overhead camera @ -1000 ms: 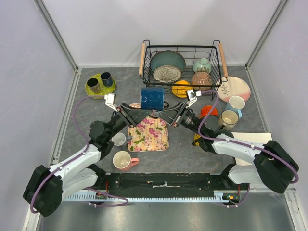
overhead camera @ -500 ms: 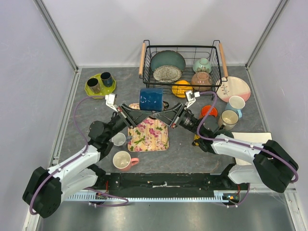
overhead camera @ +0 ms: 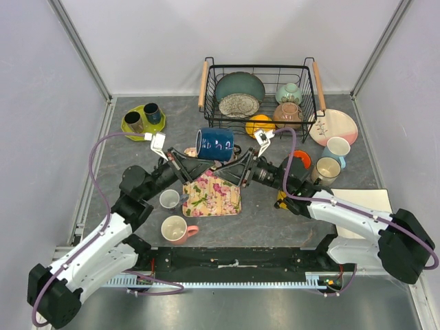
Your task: Turn the mug right side up
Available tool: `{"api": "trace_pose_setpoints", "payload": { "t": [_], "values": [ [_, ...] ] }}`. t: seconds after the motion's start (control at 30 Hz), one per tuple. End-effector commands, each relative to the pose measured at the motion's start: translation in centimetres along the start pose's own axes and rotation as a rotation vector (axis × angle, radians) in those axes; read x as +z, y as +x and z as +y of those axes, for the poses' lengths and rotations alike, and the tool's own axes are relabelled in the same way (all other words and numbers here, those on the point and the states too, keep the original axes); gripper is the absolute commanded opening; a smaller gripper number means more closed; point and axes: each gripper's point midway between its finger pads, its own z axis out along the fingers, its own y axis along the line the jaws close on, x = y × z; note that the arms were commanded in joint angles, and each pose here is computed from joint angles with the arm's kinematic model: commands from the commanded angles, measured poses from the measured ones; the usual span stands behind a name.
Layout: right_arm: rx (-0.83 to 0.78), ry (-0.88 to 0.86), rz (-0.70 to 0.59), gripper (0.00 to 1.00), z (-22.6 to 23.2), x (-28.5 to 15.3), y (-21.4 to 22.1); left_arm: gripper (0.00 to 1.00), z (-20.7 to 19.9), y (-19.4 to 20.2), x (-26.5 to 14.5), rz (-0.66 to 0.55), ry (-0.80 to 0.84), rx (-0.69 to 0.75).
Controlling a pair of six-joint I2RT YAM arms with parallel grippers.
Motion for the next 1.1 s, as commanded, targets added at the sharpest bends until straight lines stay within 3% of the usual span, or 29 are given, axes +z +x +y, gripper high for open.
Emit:
{"api": "trace_pose_setpoints", "payload": {
  "t": [0.0, 0.13, 0.33, 0.6, 1.07],
  "values": [
    [-0.063, -0.050, 0.173, 0.46, 2.4, -0.6, 2.4, 0.02, 0.5, -4.5, 0.0, -0.109, -0.120, 0.260],
    [-0.129, 0.011, 0.201, 0.51, 1.9, -1.3, 2.2, 0.02, 0.7, -5.6, -0.7, -0.065, -0.205, 0.413],
    [-0.216, 0.076, 0.221, 0.53, 1.6, -3.0, 2.1, 0.02, 1.3, -6.7, -1.3, -0.022, -0.293, 0.516],
    [-0.325, 0.177, 0.184, 0.54, 0.8, -5.4, 0.9, 0.02, 9.2, -7.9, -2.7, 0.237, -0.724, 0.674],
    [-0.378, 0.201, 0.160, 0.53, 0.8, -7.3, 0.8, 0.02, 18.6, -4.5, -2.2, 0.556, -0.781, 0.631]
  ]
}}
